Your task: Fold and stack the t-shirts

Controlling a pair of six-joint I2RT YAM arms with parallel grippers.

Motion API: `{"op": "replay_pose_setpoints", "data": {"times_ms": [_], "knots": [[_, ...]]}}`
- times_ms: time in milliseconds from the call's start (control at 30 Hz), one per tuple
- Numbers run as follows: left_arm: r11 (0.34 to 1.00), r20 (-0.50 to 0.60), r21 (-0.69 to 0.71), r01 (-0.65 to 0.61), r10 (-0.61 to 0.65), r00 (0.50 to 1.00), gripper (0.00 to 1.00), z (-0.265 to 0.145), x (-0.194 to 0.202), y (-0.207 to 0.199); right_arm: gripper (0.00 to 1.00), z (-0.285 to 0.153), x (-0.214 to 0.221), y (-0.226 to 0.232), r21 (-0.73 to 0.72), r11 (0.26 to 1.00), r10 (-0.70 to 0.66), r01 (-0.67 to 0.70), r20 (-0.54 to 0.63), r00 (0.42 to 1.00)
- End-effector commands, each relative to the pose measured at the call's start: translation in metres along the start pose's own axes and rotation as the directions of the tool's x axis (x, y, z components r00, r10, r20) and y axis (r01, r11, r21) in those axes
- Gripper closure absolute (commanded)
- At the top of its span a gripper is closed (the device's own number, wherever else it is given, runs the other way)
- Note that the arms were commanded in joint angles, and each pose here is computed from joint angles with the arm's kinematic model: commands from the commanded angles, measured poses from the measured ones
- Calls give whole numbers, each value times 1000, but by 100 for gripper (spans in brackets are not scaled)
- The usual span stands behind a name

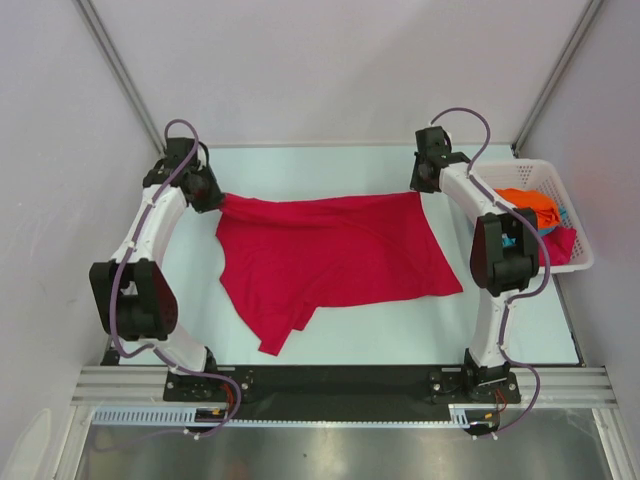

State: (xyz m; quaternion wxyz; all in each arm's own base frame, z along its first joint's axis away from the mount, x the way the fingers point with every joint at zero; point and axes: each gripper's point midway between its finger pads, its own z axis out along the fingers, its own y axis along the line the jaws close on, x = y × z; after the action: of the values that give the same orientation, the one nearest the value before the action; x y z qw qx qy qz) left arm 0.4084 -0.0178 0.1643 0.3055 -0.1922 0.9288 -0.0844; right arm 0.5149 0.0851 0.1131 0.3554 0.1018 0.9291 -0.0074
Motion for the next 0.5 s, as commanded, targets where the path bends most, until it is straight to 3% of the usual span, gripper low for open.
{"op": "replay_pose_setpoints", "data": {"times_ms": [0, 300, 467], "knots": [[999, 89, 8, -32, 31, 996, 100, -32, -18, -1, 100, -37, -28, -11, 11, 1000, 20, -21, 124, 992], [999, 41, -21, -37, 38, 998, 100, -21, 2, 10, 100, -53, -41, -23, 24, 999, 31, -35, 166, 986], [999, 69, -20, -40, 41, 997, 100, -21, -15, 5, 100, -63, -58, -25, 18, 999, 40, -45, 206, 978]]}}
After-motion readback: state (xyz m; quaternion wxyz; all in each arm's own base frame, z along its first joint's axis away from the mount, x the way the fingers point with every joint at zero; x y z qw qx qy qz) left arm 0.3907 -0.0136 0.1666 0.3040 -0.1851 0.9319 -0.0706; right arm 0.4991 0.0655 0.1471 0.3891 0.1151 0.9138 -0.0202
